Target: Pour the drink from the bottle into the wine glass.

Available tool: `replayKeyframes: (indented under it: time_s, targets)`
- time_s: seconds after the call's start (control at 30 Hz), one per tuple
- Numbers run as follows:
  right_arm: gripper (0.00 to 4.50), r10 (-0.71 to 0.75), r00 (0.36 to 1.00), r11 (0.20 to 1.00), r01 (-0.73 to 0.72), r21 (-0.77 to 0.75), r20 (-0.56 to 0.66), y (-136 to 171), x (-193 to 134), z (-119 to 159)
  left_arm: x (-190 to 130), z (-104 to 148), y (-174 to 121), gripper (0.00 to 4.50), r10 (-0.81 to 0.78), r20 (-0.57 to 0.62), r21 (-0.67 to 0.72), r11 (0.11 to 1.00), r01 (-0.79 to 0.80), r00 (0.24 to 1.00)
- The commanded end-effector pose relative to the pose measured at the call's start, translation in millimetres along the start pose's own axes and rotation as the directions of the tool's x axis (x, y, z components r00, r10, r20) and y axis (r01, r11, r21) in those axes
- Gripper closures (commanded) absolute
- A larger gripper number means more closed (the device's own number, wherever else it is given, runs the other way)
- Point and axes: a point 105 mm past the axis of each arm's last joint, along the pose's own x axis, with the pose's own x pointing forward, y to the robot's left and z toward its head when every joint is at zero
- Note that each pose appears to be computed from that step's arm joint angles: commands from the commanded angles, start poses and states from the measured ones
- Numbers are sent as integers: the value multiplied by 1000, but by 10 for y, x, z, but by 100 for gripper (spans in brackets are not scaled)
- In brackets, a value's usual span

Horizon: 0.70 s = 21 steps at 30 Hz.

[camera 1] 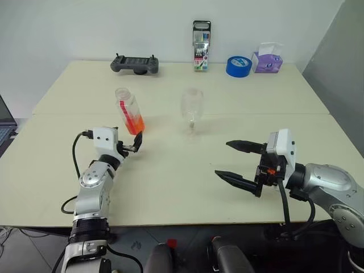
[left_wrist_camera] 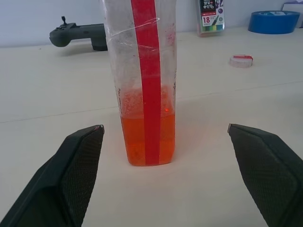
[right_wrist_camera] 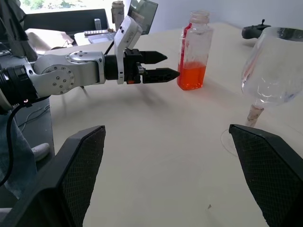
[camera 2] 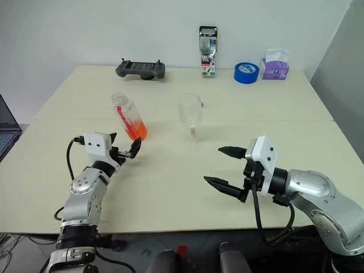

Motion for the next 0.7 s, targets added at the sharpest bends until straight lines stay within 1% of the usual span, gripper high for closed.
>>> replayKeyframes:
  time_s: [0.03,0.5,0.7]
  targets:
    - [4,-8,1000,999,9,-48,25,-13,-10,79,78,161,6,0,-13,51,36,999,11,999]
    - [4,-36,999,998,37,-50,31,-29,-34,83,253,208,117,0,1,57,51,999,-4,998]
    - [4,-45,998,997,47,-53,32,-37,-14,109,420,192,38,0,-47,47,44,998,45,998]
